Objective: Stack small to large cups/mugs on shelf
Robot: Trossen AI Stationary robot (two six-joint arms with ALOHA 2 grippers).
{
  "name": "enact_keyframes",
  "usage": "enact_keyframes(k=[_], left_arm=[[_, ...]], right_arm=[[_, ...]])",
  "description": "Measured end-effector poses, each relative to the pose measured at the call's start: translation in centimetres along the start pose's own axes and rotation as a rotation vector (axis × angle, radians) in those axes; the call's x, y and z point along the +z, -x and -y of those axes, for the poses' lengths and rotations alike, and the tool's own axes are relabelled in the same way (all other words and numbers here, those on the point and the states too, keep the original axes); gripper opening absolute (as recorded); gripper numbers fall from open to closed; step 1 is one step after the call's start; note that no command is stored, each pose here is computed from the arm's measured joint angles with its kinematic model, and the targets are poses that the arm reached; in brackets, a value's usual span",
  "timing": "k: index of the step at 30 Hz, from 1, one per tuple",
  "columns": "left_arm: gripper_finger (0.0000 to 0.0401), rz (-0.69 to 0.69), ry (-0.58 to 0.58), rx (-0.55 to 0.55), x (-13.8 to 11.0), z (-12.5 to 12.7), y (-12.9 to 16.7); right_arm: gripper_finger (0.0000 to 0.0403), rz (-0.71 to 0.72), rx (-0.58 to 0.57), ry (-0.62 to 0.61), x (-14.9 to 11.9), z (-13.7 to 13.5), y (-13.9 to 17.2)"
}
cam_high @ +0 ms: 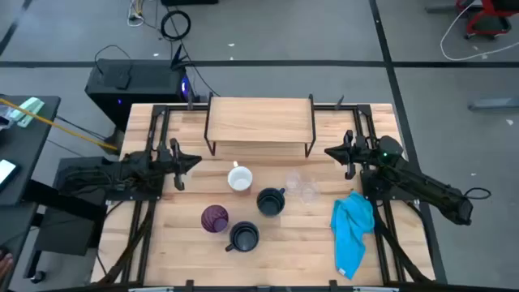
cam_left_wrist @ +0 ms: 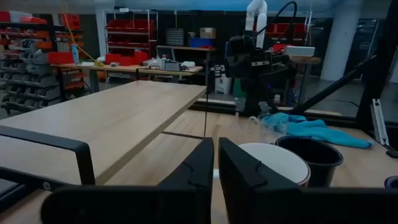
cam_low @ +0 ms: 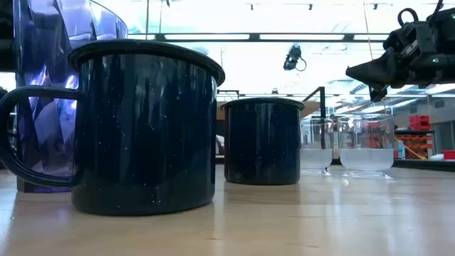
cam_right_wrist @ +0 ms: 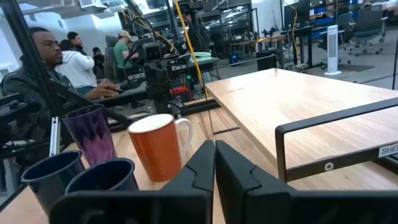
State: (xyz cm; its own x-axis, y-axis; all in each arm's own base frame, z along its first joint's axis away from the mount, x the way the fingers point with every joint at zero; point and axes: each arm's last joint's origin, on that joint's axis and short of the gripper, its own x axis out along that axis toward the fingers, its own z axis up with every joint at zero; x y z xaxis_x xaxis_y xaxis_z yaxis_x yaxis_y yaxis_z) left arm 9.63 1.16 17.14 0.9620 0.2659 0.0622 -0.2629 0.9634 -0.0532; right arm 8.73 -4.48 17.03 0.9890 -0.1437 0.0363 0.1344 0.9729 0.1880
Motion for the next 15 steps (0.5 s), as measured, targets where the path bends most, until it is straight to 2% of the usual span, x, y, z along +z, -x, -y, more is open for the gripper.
enact_keyframes(k=[15], left_arm=[[0.0026,-0.001,0.000,0.000,-0.01,0.00,0.00]], right_arm=[[0.0018,0.000,0.000,0.000,-0.01,0.00,0.00]])
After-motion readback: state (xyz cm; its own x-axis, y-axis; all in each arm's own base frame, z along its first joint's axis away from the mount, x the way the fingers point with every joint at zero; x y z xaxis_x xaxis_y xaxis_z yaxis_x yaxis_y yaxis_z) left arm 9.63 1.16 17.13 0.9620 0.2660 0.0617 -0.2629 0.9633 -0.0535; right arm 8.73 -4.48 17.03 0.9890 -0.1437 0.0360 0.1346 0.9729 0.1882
